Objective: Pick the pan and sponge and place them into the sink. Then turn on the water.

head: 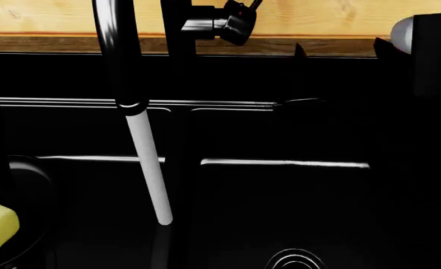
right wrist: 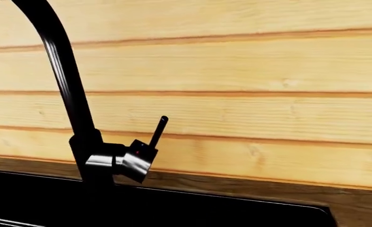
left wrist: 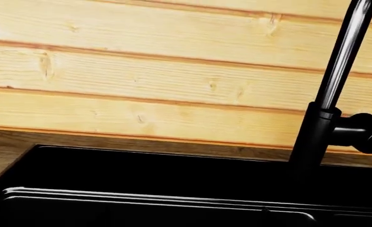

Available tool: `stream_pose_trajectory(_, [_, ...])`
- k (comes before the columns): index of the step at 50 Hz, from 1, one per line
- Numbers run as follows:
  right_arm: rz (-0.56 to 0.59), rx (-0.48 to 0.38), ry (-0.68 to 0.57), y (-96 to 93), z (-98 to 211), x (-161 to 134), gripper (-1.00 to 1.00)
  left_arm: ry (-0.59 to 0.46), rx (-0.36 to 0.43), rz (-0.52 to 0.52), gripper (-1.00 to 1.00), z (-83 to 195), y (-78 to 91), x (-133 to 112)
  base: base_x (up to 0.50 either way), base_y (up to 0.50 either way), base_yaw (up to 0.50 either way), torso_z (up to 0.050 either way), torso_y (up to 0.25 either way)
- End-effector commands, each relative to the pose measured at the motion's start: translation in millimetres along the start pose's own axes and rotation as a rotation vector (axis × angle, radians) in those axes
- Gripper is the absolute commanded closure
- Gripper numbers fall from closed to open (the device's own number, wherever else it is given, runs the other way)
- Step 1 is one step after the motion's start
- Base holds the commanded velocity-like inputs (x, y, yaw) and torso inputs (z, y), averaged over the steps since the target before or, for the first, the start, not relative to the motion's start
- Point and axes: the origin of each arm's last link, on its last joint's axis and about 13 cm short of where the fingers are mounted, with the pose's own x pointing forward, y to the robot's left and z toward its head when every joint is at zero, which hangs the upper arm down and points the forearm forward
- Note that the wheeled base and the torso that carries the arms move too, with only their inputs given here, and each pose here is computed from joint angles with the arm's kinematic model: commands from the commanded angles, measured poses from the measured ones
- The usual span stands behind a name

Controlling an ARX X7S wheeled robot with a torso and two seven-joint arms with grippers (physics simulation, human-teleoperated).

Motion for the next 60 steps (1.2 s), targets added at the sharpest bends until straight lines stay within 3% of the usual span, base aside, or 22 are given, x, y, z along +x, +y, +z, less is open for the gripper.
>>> stream_pose_trajectory(1, [-0.064, -0.065, -0.008, -8.9, 9.3, -31.2, -1.00, 0.021, 0.030, -0.014, -1.00, 17.1, 5.7, 1.1, 0.00, 0.00, 0.00, 0.000, 0.000])
stream_pose_trajectory(32, [-0.201, -0.149, -0.057, -37.6, 42.6, -67.9, -1.00, 0.041, 0.094, -0.006, -1.00, 44.0, 24.4, 9.7, 0.00, 0.00, 0.00, 0.000, 0.000])
stream_pose_trajectory(47, [-0.250, -0.205, -0.060, -41.2, 61.7, -88.0, -1.00, -0.001, 0.114, 0.027, -1.00, 68.5, 37.7, 4.2, 0.00, 0.00, 0.00, 0.000, 0.000])
stream_pose_trajectory(60, [-0.277, -0.235, -0.071, -40.7, 79.7, -110.2, -1.00, -0.016, 0.139, 0.028, -1.00, 85.1, 38.4, 2.0, 0.00, 0.00, 0.00, 0.000, 0.000])
